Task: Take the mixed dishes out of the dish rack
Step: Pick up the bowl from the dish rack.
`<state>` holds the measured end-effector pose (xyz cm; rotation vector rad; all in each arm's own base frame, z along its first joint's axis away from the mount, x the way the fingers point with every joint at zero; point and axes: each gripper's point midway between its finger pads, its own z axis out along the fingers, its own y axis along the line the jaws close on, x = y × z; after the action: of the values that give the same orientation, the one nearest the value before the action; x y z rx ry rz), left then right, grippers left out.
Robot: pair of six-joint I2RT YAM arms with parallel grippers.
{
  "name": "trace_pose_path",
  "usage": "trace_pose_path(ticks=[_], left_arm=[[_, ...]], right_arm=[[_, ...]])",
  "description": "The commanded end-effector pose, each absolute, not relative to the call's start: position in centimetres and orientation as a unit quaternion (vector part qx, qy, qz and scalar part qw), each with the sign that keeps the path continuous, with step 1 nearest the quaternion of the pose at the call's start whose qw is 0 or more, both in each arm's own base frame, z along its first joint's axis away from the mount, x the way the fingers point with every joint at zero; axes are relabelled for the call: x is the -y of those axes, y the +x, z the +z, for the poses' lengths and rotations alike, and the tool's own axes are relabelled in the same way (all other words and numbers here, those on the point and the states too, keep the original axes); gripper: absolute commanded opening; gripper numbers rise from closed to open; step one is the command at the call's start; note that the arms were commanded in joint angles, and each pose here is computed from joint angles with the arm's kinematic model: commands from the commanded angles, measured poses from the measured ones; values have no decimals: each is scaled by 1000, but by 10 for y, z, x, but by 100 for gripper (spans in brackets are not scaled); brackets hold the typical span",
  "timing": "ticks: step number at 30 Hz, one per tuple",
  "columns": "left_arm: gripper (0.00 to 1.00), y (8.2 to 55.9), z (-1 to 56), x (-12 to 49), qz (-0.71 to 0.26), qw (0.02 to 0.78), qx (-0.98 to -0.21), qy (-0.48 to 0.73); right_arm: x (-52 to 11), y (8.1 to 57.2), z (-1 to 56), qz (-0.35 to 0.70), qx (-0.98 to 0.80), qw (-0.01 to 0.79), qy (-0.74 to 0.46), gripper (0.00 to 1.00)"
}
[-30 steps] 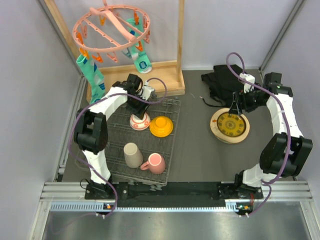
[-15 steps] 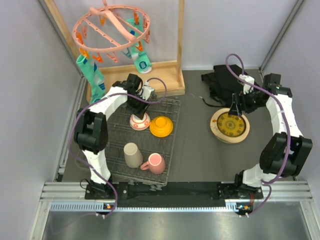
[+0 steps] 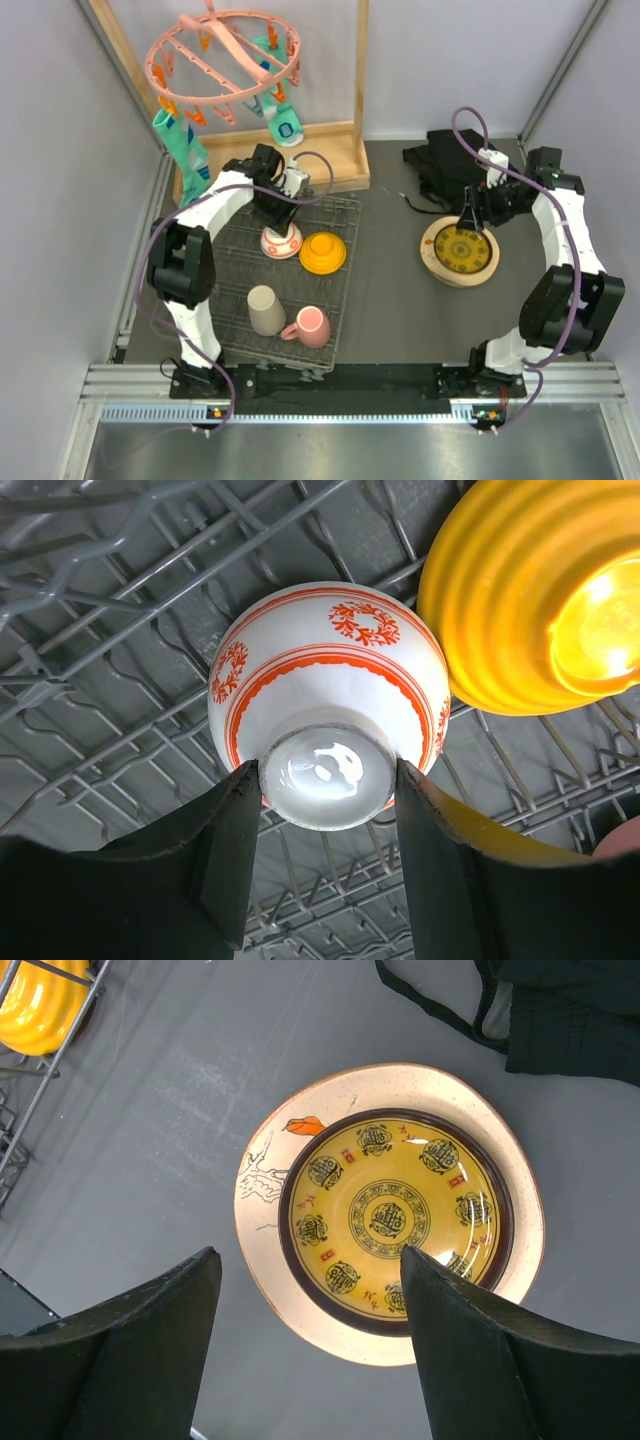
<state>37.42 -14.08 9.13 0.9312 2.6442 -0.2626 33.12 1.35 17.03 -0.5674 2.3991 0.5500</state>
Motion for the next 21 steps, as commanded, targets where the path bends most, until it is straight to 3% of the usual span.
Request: trace_pose_path(ticks=[1,12,21], left_arm=[[0,385,144,147,-98,231,-912,324],[0,384,173,141,-100,267,-904,319],[0,369,226,149,-231,318,-872,292]], right_arm=[[-18,336,177,214,-895,320,-225,72],[-31,340,198,210,-886,333,-244,72],[-118,349,259,253,-818,387,-341,75]])
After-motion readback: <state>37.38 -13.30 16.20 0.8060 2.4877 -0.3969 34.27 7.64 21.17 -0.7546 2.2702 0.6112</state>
